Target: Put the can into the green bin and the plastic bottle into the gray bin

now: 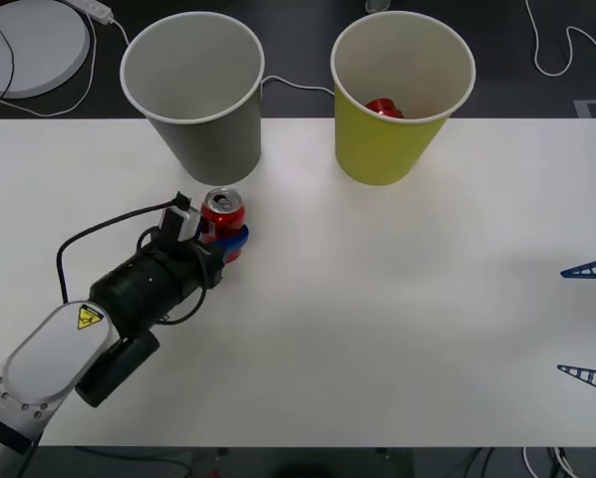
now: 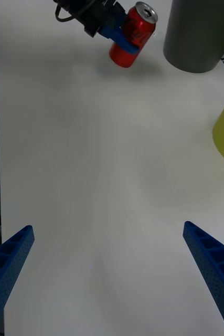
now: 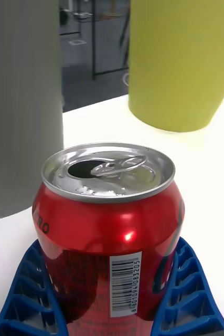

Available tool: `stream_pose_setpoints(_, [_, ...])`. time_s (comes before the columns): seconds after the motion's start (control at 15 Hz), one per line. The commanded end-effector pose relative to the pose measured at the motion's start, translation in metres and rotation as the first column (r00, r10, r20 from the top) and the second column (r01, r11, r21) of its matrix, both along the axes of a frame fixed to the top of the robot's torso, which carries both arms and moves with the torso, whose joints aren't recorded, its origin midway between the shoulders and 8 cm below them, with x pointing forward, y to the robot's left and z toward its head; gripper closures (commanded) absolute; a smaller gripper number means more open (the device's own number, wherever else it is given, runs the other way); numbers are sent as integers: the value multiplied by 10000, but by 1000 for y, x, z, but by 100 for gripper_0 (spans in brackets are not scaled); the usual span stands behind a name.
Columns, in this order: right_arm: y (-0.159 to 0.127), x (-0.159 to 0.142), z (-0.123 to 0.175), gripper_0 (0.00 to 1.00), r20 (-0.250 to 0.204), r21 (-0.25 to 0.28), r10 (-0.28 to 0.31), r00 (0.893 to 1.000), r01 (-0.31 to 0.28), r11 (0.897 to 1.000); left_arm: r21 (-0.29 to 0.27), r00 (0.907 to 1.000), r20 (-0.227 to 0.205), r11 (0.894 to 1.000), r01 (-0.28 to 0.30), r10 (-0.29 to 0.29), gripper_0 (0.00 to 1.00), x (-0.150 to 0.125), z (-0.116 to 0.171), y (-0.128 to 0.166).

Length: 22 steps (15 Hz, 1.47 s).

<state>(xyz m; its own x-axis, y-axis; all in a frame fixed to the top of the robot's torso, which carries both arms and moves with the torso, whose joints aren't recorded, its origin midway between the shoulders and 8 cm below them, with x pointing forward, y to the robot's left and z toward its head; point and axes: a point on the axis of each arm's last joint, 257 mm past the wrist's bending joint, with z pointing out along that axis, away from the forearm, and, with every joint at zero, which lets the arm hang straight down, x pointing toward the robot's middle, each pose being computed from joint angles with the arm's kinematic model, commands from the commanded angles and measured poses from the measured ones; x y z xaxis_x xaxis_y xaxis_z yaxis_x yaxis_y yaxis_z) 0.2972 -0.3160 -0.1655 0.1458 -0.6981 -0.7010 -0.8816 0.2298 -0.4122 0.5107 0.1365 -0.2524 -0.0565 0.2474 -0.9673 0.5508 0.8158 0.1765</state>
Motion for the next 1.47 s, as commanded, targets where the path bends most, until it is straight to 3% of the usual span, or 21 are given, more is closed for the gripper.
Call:
stream_pose_setpoints(0.07, [0,0,0,0,0,0,0,10000,0,10000,547,9939,-356,9928,1066,-1047,100,-10,5,8])
stream_pose_setpoints(0.13, [0,0,0,0,0,0,0,10000,0,10000,693,9900,-476,9883,1359,-1328,100,-13,7,10])
stream_pose_setpoints(0.27, [0,0,0,0,0,0,0,10000,0,10000,1456,9742,-871,9648,2191,-2081,100,-24,7,22])
stream_pose_setpoints(0.4, [0,0,0,0,0,0,0,10000,0,10000,2337,9562,-1302,9291,2865,-2621,100,-36,9,36])
stream_pose_setpoints(0.6, [0,0,0,0,0,0,0,10000,0,10000,3623,9260,-2148,8552,3706,-3104,100,-57,13,62])
stream_pose_setpoints(0.67, [0,0,0,0,0,0,0,10000,0,10000,3827,9152,-2558,8367,3918,-3116,100,-66,16,70])
stream_pose_setpoints(0.73, [0,0,0,0,0,0,0,10000,0,10000,3887,9049,-2964,8268,4065,-3055,100,-75,23,74])
stream_pose_setpoints(1.0, [0,0,0,0,0,0,0,10000,0,10000,3845,8800,-3788,8162,4312,-2864,100,-102,57,61])
stream_pose_setpoints(1.13, [0,0,0,0,0,0,0,10000,0,10000,3645,8572,-4161,8080,4629,-3033,100,-111,75,47])
stream_pose_setpoints(1.2, [0,0,0,0,0,0,0,10000,0,10000,3632,8519,-4268,8052,4688,-3035,100,-111,83,43])
stream_pose_setpoints(1.4, [0,0,0,0,0,0,0,10000,0,10000,3545,8818,-3926,8416,4074,-2615,100,-85,123,26])
stream_pose_setpoints(1.47, [0,0,0,0,0,0,0,10000,0,10000,3655,8927,-3844,8492,3811,-2352,100,-76,130,25])
